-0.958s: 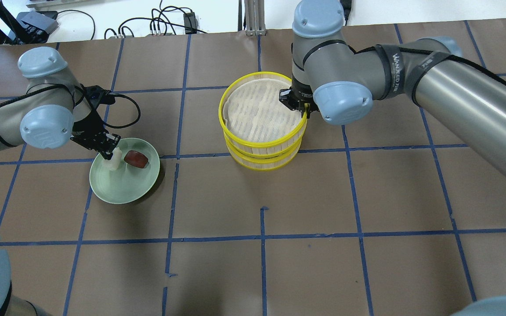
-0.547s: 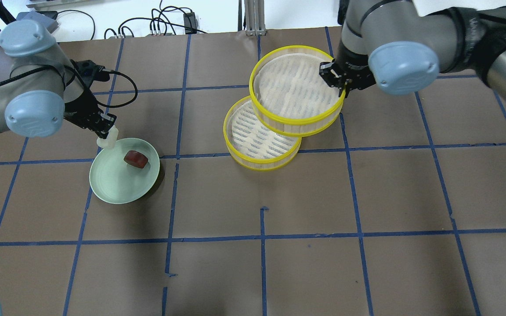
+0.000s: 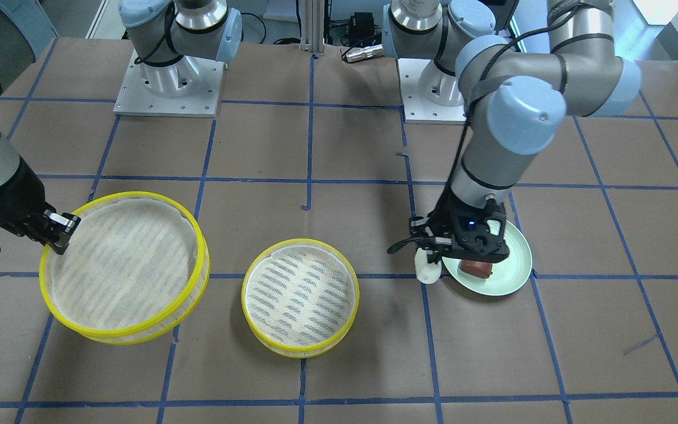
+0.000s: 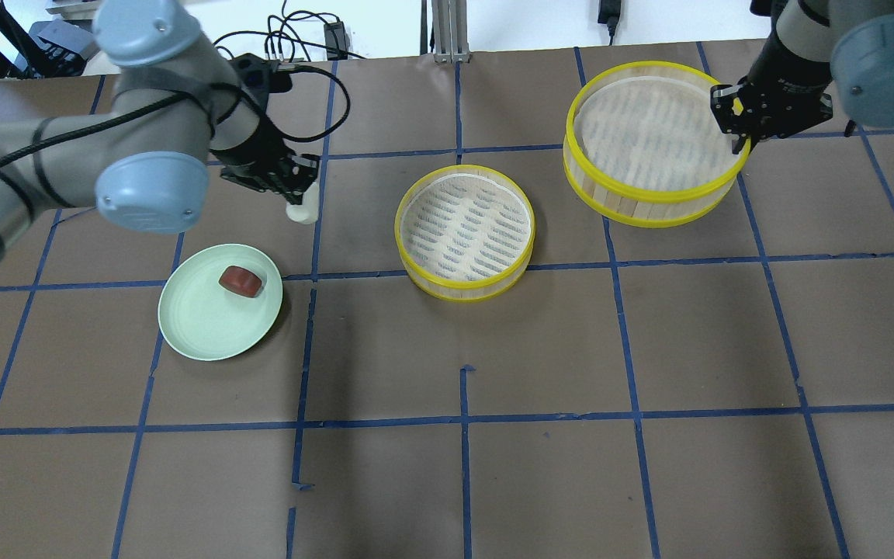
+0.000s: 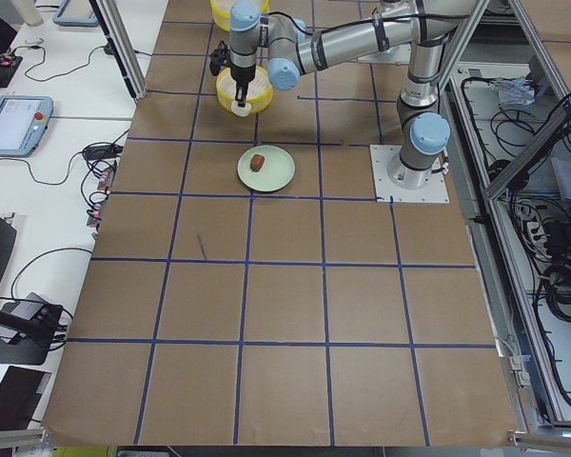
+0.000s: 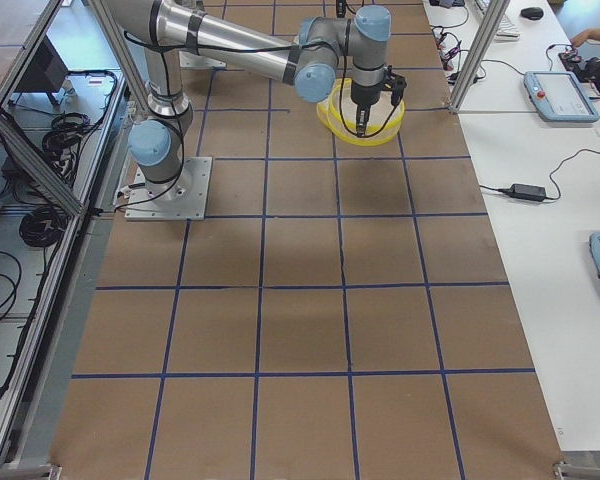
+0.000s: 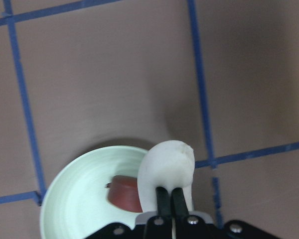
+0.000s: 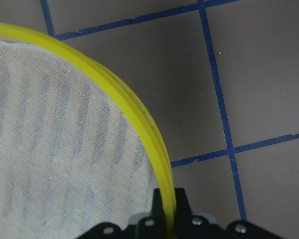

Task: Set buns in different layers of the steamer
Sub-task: 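Lower the white bun into the bottom steamer tier and open the left gripper, then set the top tier back onto the bottom tier while left gripper returns to plate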

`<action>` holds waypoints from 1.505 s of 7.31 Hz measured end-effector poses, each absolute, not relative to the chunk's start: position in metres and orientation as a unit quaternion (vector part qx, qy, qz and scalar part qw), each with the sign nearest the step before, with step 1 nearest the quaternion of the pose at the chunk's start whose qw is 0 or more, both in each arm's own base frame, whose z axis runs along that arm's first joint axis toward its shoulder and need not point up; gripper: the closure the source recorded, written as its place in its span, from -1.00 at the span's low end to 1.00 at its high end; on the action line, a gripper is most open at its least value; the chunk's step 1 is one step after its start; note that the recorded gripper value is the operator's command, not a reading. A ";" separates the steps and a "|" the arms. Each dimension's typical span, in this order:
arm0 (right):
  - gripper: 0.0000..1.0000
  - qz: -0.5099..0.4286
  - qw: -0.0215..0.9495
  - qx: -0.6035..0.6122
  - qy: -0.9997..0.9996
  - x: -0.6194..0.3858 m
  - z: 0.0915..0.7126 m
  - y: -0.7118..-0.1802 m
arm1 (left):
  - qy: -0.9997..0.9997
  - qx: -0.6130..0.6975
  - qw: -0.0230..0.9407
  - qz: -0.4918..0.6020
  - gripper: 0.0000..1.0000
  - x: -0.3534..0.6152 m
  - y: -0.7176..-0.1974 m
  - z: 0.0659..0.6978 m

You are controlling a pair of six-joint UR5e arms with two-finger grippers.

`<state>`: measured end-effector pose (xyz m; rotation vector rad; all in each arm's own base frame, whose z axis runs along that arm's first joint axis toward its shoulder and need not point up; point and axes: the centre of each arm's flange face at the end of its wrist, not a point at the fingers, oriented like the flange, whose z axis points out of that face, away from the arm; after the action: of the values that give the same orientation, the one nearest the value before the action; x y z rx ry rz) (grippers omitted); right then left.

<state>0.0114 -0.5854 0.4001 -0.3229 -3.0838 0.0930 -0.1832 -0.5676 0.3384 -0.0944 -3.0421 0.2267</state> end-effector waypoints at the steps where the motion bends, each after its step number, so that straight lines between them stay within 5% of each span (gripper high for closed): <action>1: 0.80 0.022 0.020 -0.101 -0.994 0.008 0.396 -0.582 | -0.994 -0.020 0.057 0.092 0.96 -0.233 -0.568 0.324; 2: 0.80 0.019 0.020 -0.098 -0.995 0.007 0.393 -0.581 | -0.991 -0.013 0.070 0.109 0.78 -0.271 -0.571 0.304; 3: 0.80 0.017 0.020 -0.097 -0.995 0.007 0.392 -0.580 | -0.989 0.001 0.089 0.117 -0.79 -0.297 -0.576 0.286; 4: 0.80 0.016 0.020 -0.096 -0.995 0.007 0.391 -0.580 | -0.987 0.019 0.111 0.115 -1.00 -0.314 -0.579 0.275; 8: 0.80 0.022 0.018 -0.100 -0.995 0.038 0.393 -0.579 | -0.985 -0.012 0.113 0.126 -1.00 -0.305 -0.579 0.300; 11: 0.80 0.024 0.012 -0.151 -0.988 0.115 0.383 -0.577 | -0.992 -0.054 0.070 0.087 -1.00 -0.150 -0.595 0.343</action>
<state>0.1150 -0.5772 0.3831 -0.4695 -3.0817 0.0757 -0.1502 -0.5946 0.3434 -0.1612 -2.9855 0.2606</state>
